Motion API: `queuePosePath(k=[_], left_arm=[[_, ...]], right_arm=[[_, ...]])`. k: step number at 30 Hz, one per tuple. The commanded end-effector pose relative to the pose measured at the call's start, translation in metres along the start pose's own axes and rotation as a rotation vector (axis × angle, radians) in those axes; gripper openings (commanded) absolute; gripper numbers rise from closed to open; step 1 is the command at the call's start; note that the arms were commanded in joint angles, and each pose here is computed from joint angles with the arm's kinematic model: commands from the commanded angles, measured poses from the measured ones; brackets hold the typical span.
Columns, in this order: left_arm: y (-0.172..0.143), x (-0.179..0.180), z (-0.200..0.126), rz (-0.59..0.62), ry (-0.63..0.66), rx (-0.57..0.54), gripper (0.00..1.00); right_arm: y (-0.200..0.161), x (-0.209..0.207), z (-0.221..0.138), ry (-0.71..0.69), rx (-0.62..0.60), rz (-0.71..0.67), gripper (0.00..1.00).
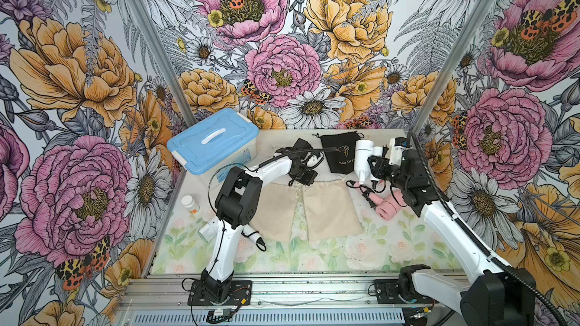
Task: Pack away hair dryers
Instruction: Pick up the drawstring bag from the center of the board, then place the drawstring bag at the center of the board.
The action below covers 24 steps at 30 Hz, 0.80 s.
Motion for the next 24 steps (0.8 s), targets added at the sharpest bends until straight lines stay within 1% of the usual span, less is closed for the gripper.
queuePosePath(k=[1, 4, 7, 10, 12, 13, 15, 18, 19, 20, 21, 24], left_arm=[[0.042, 0.005, -0.076, 0.003, 0.061, -0.198, 0.0], [0.059, 0.015, -0.115, 0.004, 0.103, -0.277, 0.0], [0.073, 0.017, -0.149, 0.049, 0.146, -0.333, 0.0], [0.08, 0.009, -0.179, 0.112, 0.191, -0.387, 0.0], [0.081, -0.003, -0.192, 0.159, 0.207, -0.41, 0.0], [0.08, -0.009, -0.194, 0.18, 0.21, -0.41, 0.0], [0.074, -0.027, -0.187, 0.24, 0.241, -0.377, 0.0], [0.058, -0.055, -0.162, 0.304, 0.271, -0.295, 0.0], [0.053, -0.062, -0.154, 0.306, 0.263, -0.285, 0.0], [0.046, -0.069, -0.139, 0.304, 0.24, -0.263, 0.0], [0.04, -0.078, -0.14, 0.302, 0.225, -0.279, 0.0], [0.021, -0.094, -0.112, 0.288, 0.184, -0.265, 0.0]], right_arm=[[0.032, 0.018, -0.016, 0.058, -0.132, -0.046, 0.23], [0.033, 0.019, -0.015, 0.058, -0.132, -0.048, 0.23], [0.035, 0.019, -0.015, 0.052, -0.138, -0.049, 0.23], [0.038, 0.019, -0.017, 0.042, -0.152, -0.049, 0.23], [0.04, 0.018, -0.019, 0.029, -0.169, -0.048, 0.23], [0.042, 0.018, -0.021, 0.023, -0.177, -0.048, 0.23], [0.042, 0.016, -0.023, 0.006, -0.192, -0.045, 0.22], [0.041, 0.014, -0.026, -0.009, -0.205, -0.042, 0.22], [0.04, 0.012, -0.027, -0.016, -0.208, -0.041, 0.22], [0.04, 0.011, -0.028, -0.022, -0.215, -0.039, 0.22], [0.04, 0.01, -0.03, -0.03, -0.222, -0.037, 0.22], [0.039, 0.006, -0.036, -0.05, -0.243, -0.034, 0.22]])
Point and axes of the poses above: each gripper's point midway between its finger pads, its own z axis out along the fingers, its own x axis along the line the jaws close on, y = z × x, the point moved 7 cm from there along -z, back along the fingers, and after that the axes turned 7 degrees about z, right-handed, at the moved point
